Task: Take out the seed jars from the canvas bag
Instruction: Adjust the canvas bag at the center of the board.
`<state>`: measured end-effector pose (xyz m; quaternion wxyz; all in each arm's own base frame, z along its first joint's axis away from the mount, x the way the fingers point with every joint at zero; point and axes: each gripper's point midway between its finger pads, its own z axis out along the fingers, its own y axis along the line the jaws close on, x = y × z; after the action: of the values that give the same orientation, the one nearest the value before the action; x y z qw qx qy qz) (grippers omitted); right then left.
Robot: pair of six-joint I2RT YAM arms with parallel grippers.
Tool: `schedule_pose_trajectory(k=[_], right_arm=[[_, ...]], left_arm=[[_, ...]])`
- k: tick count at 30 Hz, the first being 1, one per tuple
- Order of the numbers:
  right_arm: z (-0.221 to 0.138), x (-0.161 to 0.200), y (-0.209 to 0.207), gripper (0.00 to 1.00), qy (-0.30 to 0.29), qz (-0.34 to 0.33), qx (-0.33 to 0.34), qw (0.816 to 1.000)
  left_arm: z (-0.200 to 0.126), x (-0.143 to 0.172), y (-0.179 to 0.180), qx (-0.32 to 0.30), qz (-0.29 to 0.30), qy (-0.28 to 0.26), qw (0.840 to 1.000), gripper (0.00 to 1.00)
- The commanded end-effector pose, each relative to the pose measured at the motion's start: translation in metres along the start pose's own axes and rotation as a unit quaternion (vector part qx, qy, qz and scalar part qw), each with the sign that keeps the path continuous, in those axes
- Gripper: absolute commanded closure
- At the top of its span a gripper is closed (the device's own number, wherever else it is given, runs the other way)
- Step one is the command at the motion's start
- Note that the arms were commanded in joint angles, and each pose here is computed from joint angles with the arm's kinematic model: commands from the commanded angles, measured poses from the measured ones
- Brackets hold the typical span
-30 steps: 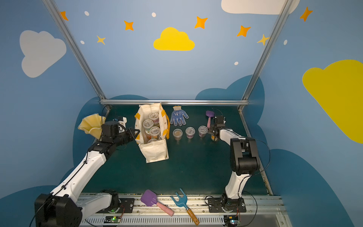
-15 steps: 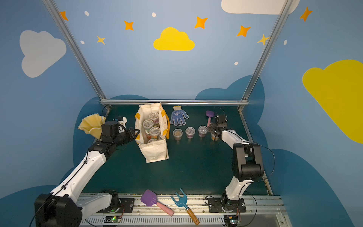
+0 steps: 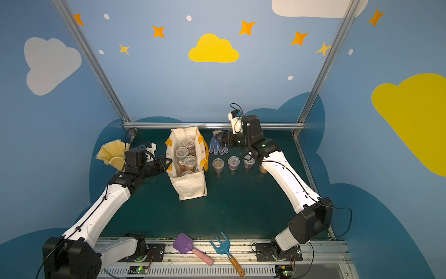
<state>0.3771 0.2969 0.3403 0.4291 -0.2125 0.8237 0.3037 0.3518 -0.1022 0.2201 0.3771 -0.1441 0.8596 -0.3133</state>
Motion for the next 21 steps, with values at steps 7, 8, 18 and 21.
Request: schedule_pose_trajectory(k=[7, 8, 18, 21], right_arm=[[0.067, 0.097, 0.009, 0.15, 0.182, -0.012, 0.023, 0.983], [0.071, 0.101, 0.010, 0.15, 0.188, -0.007, 0.022, 0.982], [0.089, 0.118, 0.028, 0.51, 0.202, 0.029, -0.029, 0.978], [0.090, 0.118, 0.037, 0.75, 0.200, 0.044, -0.053, 0.977]], left_arm=[[-0.011, -0.007, -0.018, 0.017, 0.015, 0.001, 1.000, 0.96], [-0.011, -0.007, -0.018, 0.017, 0.015, 0.001, 1.000, 0.96], [-0.012, -0.012, -0.019, 0.012, 0.019, -0.003, 1.000, 0.96], [-0.012, -0.018, -0.017, 0.001, 0.026, -0.010, 1.000, 0.96]])
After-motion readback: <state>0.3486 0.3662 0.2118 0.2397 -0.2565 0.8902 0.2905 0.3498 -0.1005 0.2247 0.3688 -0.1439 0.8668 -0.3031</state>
